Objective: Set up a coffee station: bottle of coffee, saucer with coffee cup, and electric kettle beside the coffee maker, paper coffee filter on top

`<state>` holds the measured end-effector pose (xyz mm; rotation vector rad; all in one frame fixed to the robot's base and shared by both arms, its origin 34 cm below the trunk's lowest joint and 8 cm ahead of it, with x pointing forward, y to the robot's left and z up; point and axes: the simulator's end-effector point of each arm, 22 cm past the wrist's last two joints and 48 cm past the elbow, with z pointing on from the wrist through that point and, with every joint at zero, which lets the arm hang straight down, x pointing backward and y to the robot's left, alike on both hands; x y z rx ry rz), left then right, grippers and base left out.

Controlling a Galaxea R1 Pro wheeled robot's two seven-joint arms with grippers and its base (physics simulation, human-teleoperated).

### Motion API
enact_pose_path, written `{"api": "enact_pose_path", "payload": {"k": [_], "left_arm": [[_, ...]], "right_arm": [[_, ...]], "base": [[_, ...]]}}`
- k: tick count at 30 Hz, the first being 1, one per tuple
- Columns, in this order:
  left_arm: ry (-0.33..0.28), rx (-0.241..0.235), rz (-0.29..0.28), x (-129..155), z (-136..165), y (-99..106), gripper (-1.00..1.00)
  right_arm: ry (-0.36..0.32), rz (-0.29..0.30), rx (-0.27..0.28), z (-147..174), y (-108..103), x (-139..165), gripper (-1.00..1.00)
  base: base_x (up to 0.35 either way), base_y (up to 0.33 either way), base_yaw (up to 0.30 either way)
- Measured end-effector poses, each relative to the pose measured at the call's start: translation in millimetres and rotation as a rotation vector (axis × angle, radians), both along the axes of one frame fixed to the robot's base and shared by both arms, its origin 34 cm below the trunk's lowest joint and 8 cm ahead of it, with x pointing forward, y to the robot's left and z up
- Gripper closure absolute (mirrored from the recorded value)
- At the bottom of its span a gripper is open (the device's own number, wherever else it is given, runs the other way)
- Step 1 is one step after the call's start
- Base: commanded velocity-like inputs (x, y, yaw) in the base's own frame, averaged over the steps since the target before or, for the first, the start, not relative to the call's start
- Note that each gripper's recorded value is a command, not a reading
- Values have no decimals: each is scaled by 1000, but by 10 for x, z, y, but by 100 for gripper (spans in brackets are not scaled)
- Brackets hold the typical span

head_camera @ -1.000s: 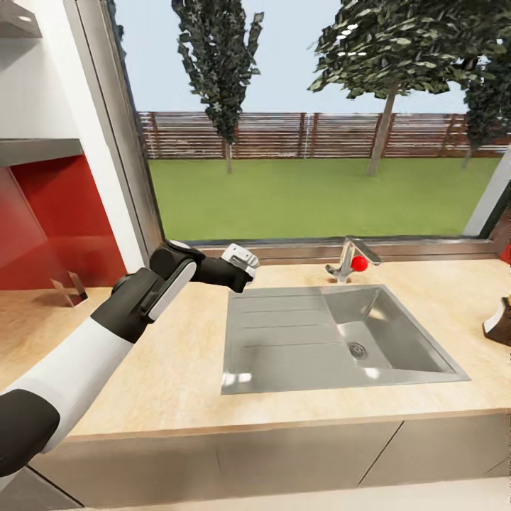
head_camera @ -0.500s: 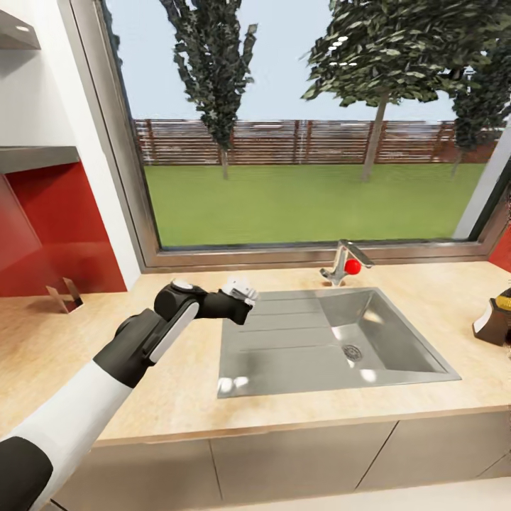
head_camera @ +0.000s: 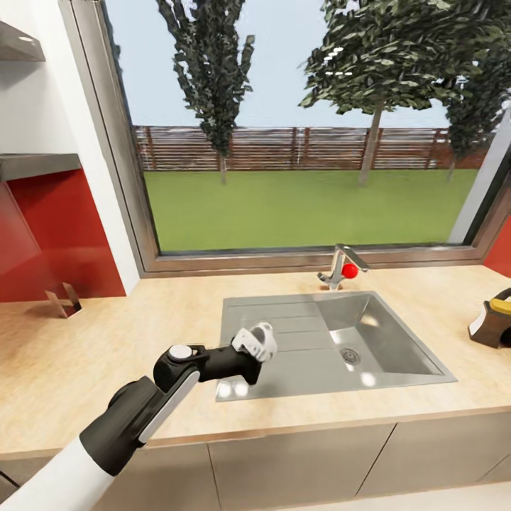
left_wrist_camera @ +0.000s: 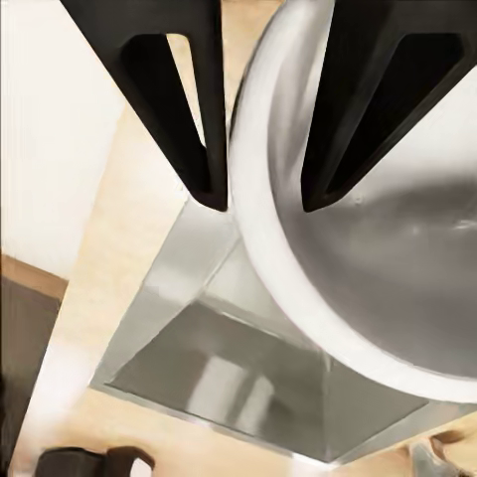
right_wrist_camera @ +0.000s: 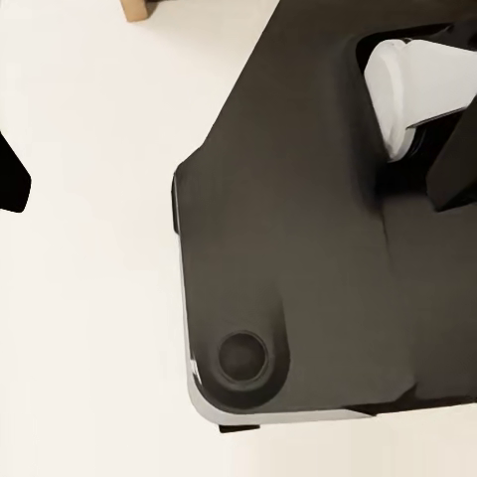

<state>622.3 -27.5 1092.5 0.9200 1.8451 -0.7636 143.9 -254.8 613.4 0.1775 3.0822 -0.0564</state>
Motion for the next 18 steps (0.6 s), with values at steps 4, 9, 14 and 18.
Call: {"api": "enact_pose_path", "payload": {"k": [4,9,14,18], "left_arm": [[-52,29,-64,-138,-112,5,100],[-121,19,-84,-185,-116,-44,100],[-119,23,-99,-278,-215,-70,100],[-83,24,-107,-438,-400,-94,100]], "right_arm": [[-5,0,0,2,1,20,-100],[-7,1,0,2,2,27,-100],[-14,1,0,3,0,59,-100],[-22,0,-1,4,-7,95,-100]], "base": [[0,0,0],[0,0,0],[0,0,0],[0,0,0]]}}
